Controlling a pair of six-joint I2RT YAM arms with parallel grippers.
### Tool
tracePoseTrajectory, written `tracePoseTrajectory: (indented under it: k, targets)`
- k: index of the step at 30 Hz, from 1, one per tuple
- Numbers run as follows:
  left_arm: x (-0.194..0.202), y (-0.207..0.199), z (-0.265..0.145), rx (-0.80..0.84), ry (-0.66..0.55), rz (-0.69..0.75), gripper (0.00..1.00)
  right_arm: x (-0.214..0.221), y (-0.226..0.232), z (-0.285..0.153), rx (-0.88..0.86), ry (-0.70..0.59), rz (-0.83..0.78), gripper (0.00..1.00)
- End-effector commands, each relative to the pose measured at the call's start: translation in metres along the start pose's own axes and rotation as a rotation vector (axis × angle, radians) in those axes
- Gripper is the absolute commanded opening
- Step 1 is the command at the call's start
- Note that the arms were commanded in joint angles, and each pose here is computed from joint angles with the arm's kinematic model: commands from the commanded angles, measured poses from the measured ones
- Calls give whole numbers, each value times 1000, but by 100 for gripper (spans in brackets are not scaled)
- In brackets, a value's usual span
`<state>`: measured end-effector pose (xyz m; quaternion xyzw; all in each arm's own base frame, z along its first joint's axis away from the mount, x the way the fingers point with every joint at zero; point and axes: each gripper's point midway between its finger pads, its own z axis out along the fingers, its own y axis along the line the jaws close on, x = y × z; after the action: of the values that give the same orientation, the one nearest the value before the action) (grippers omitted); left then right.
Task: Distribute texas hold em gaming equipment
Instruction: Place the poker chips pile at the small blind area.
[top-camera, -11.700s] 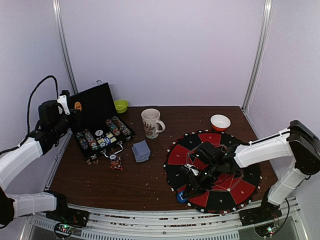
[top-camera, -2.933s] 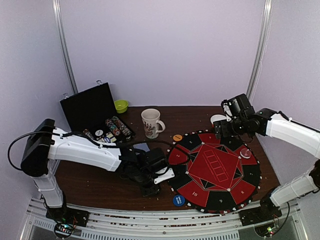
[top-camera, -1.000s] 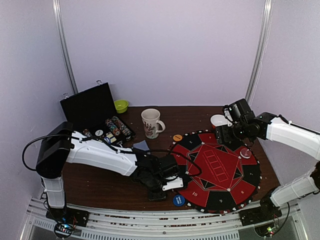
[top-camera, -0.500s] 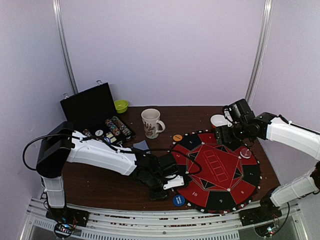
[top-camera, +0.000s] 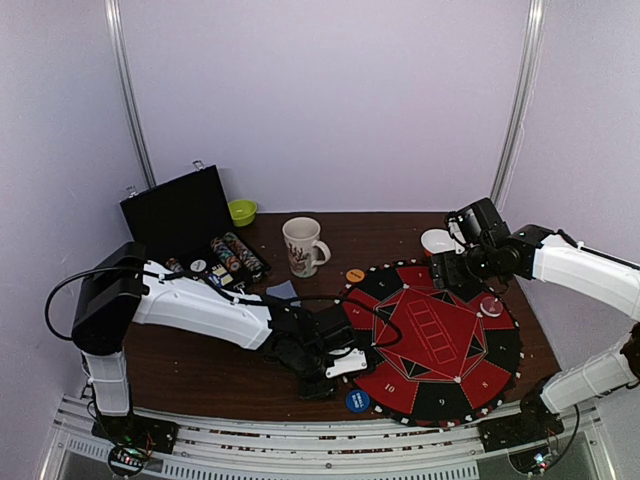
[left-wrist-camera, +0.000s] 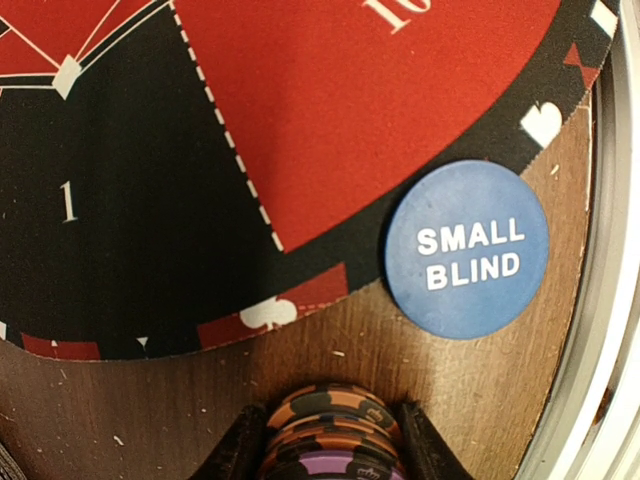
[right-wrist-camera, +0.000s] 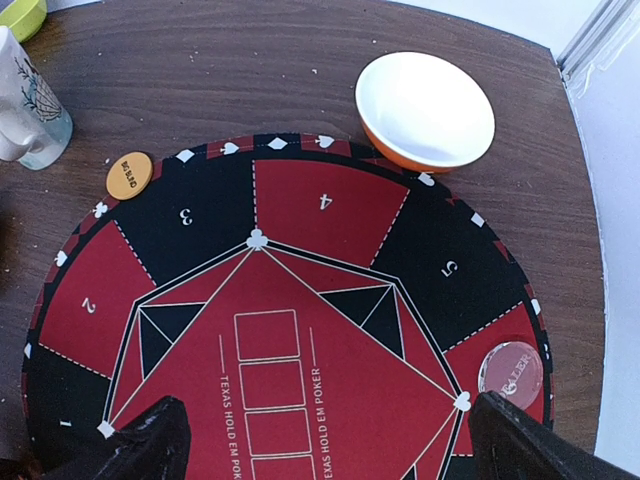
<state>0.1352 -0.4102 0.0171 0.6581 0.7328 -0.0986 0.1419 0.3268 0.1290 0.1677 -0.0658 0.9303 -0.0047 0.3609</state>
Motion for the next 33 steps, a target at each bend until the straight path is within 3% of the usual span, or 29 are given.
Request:
tracePoseTrajectory:
  k: [1,17,25,33]
  targets:
    - [15,16,16,-43,44,-22,40,3,-5,-2,15,10,11,100]
    - [6,14,18,-26,7,-35,56,4,-7,-3,23,13,8,100]
    - [-17,7,-8,15,-91,-19,78,3,-5,-5,11,11,16,100]
    - [-44,5,-60,27,-249,-22,83,-14,7,-21,-66,-12,60,100]
